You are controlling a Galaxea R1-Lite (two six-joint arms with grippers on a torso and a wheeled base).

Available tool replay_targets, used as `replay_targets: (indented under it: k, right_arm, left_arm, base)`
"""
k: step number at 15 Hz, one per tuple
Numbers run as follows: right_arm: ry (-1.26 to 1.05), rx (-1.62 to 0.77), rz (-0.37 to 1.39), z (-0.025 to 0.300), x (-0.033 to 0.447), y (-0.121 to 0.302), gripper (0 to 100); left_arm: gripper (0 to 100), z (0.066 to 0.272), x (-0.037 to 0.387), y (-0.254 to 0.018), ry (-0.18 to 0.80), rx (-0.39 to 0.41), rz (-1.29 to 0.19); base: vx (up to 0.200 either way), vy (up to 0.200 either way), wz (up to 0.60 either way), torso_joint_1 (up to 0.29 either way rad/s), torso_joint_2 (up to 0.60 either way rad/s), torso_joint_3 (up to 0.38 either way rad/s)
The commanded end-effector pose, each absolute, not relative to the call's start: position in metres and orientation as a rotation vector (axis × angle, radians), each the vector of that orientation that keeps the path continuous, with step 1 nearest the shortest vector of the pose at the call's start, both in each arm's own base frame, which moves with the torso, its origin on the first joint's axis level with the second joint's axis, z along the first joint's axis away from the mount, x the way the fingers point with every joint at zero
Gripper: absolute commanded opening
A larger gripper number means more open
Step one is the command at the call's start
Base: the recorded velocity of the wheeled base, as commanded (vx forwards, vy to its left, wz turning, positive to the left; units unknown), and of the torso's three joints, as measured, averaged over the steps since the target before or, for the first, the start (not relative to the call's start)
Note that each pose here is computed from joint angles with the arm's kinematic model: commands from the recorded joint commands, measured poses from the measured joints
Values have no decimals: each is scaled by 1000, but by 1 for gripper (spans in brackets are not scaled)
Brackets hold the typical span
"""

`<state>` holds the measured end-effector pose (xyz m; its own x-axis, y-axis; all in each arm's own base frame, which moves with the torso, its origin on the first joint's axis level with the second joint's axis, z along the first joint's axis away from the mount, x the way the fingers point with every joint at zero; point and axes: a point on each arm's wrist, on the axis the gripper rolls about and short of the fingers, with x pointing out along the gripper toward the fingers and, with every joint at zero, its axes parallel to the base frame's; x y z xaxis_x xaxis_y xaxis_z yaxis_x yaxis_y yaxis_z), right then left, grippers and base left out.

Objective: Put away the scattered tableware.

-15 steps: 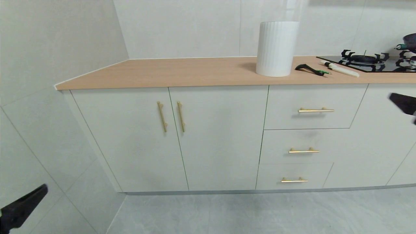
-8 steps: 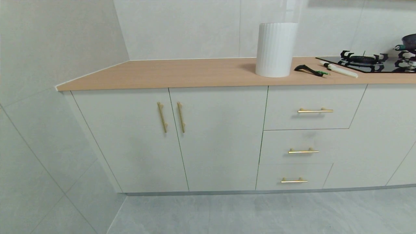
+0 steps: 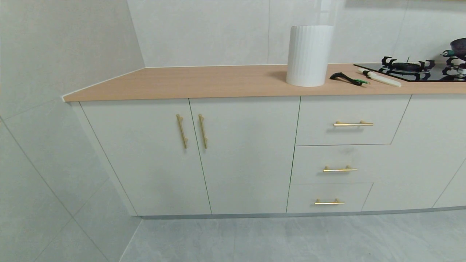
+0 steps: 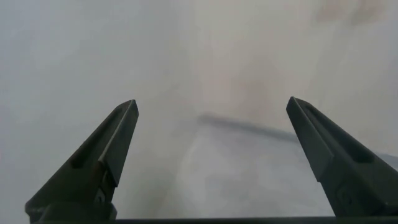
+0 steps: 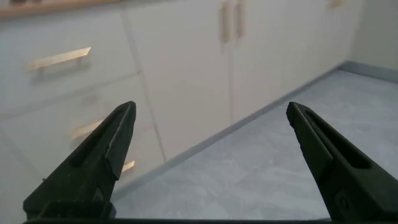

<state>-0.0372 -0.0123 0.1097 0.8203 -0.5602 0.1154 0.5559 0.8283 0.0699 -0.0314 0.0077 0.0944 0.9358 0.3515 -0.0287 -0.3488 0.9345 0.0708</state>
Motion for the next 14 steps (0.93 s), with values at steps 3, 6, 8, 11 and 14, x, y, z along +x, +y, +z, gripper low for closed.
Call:
replay_targets:
  k: [3, 6, 8, 11, 14]
  right_arm:
    - [-37, -57, -393, 81, -25, -8, 100]
    - [-44, -72, -89, 81, -23, -2, 100]
    - [-42, -155, -19, 81, -23, 0, 100]
    - [-28, -146, -13, 81, -23, 0, 100]
    - [-10, -75, -26, 81, -24, 0, 100]
  left_arm:
    - [100, 80, -25, 2, -5, 53, 101]
    - [100, 75, -23, 0, 8, 28, 18]
    - [100, 75, -23, 0, 9, 41, 1]
    - [100, 75, -23, 0, 6, 3, 3]
    - [100, 75, -23, 0, 6, 3, 3]
  base:
    - [0, 0, 0, 0, 0, 0]
    - [0, 0, 0, 0, 0, 0]
    - [0, 0, 0, 0, 0, 0]
    - [0, 0, 0, 0, 0, 0]
    - [0, 0, 0, 0, 0, 0]
